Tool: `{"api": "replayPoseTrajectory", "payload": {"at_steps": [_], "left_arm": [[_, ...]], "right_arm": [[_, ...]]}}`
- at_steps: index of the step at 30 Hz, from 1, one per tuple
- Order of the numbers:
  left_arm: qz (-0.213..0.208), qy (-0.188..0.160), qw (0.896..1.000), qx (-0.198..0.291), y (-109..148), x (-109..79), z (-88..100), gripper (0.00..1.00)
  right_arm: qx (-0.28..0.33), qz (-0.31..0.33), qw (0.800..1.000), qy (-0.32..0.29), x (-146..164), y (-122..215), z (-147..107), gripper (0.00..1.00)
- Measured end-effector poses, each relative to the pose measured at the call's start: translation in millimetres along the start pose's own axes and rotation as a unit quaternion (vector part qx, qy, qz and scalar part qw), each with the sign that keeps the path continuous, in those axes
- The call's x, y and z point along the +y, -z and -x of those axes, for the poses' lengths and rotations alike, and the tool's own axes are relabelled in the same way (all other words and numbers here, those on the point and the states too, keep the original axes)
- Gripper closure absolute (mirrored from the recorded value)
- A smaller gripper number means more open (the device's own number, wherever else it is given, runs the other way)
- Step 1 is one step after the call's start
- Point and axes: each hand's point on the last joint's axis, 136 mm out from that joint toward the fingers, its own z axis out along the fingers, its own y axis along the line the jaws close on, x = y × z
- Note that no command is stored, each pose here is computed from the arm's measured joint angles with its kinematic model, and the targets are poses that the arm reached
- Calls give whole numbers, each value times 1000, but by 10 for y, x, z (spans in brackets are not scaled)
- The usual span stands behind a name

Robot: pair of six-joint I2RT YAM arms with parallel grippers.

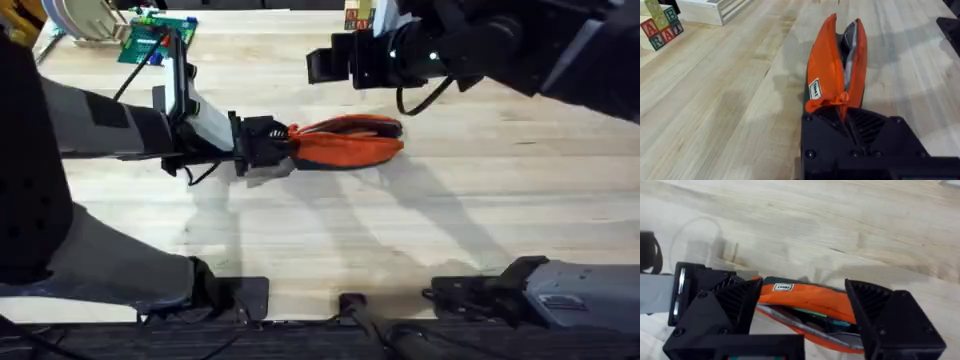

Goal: Unzip the bag, pick up the pens from the table one at a time and place them inside, then zip the bag closed.

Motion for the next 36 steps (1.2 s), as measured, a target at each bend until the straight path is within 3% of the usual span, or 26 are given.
{"api": "replayPoseTrajectory", "payload": {"at_steps": [8,9,14,15,21,25,36], "left_arm": [[0,0,1000,0,0,0,1,946],[0,-1,1000,0,0,1,1,847],[0,1,1000,0,0,0,1,69],[0,2,1000,0,0,0,1,22],[1,2,1000,1,1,3,-5,8],[6,20,1000,2,44,2,-24,8],[77,22,997,1,416,176,83,8]], "right_arm": [[13,12,999,37,36,0,-55,4],[16,15,999,37,44,0,-68,4],[33,30,998,39,90,6,-141,4],[34,33,998,42,97,7,-146,4],[38,46,996,68,138,11,-165,4],[47,75,992,91,237,27,-213,4],[54,121,973,190,636,110,-418,4]]}}
